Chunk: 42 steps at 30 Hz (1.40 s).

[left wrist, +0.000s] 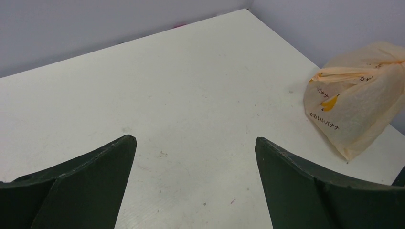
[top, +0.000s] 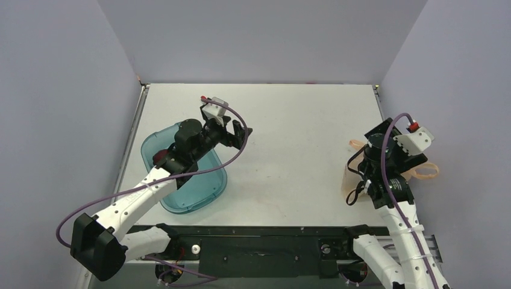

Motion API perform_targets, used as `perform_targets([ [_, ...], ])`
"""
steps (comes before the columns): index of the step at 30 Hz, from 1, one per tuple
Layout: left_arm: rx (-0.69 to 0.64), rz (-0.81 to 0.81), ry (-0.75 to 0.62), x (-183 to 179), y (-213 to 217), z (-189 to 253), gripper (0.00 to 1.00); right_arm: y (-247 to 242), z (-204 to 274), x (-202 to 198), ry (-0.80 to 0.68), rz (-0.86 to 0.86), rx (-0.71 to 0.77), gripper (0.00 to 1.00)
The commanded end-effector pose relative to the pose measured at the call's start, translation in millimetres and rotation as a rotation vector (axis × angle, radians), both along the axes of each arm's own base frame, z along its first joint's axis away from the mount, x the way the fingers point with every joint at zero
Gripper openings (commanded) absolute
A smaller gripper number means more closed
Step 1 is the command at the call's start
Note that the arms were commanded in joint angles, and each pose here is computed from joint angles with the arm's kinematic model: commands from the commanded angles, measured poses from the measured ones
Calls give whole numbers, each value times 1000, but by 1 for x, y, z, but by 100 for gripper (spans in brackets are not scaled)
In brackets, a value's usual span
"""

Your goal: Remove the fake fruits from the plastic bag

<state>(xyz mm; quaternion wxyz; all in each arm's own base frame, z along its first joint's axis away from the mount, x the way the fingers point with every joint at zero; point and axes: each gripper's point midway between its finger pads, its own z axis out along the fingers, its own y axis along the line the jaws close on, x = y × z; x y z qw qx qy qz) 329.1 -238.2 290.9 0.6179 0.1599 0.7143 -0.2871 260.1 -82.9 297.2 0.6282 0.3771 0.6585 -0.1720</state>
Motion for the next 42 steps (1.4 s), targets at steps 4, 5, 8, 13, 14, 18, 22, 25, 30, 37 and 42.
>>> perform_targets([
  [4,32,-22,-62,-6,-8,19,95,-48,-33,-45,41,-283,38,98],
  [5,33,-20,-65,-6,-8,19,95,-50,-34,-47,39,-299,35,98],
  [8,45,-13,-72,-5,-6,18,95,-50,-45,-41,48,-297,69,100],
  [13,51,-27,-79,-6,-8,18,95,-50,-71,-25,91,-303,105,100],
  [14,52,-33,-80,-6,-9,18,95,-49,-76,-21,102,-291,112,100],
  [18,77,-46,-98,-6,-9,13,95,-55,-93,-6,117,-283,143,100],
  [22,101,-64,-75,-2,-15,2,95,-69,-110,-4,122,-324,182,100],
  [25,117,-71,-57,2,-19,-5,95,-78,-117,-4,117,-330,186,100],
  [30,133,-96,-25,6,-26,-14,94,-66,-129,14,110,-190,223,99],
  [37,147,-94,-21,7,-26,-18,92,-57,-132,26,113,-107,248,86],
  [42,149,-94,-22,7,-25,-18,92,-43,-126,38,95,20,242,59],
])
